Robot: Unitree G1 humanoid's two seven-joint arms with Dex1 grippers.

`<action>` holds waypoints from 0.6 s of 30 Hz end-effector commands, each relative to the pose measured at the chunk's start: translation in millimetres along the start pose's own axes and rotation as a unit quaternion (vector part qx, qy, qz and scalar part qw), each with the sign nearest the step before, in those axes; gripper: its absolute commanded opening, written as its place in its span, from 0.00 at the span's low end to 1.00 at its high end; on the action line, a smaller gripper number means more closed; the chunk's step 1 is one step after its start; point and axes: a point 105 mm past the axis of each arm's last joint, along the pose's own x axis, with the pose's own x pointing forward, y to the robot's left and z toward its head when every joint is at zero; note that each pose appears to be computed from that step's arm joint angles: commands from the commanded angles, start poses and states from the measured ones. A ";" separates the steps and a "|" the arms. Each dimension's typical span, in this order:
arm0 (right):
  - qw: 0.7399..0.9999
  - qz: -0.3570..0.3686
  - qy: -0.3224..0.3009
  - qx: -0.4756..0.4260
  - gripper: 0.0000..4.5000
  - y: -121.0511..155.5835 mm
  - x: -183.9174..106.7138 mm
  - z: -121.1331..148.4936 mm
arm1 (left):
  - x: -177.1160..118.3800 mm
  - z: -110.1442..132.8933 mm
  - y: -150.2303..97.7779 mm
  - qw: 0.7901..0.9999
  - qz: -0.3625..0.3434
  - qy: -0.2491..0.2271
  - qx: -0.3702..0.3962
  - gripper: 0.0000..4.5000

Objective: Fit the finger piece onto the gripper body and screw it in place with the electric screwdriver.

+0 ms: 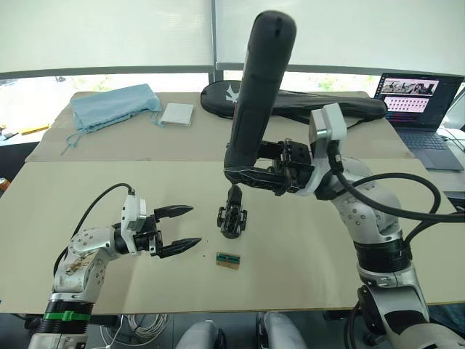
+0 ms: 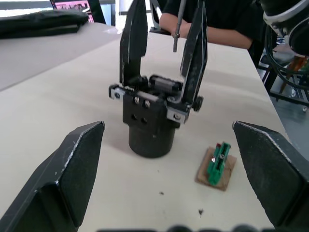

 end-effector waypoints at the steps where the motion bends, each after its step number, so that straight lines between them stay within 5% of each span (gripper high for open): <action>1: 0.999 0.016 -0.015 -0.024 0.43 1.4 8.9 9.1 | 5.4 0.2 -1.8 1.000 -0.007 -0.006 0.016 1.00; 18: 1.000 0.020 -0.004 -0.019 0.43 0.0 10.4 -0.7 | 21.1 -6.1 -4.4 1.000 -0.014 -0.024 0.007 1.00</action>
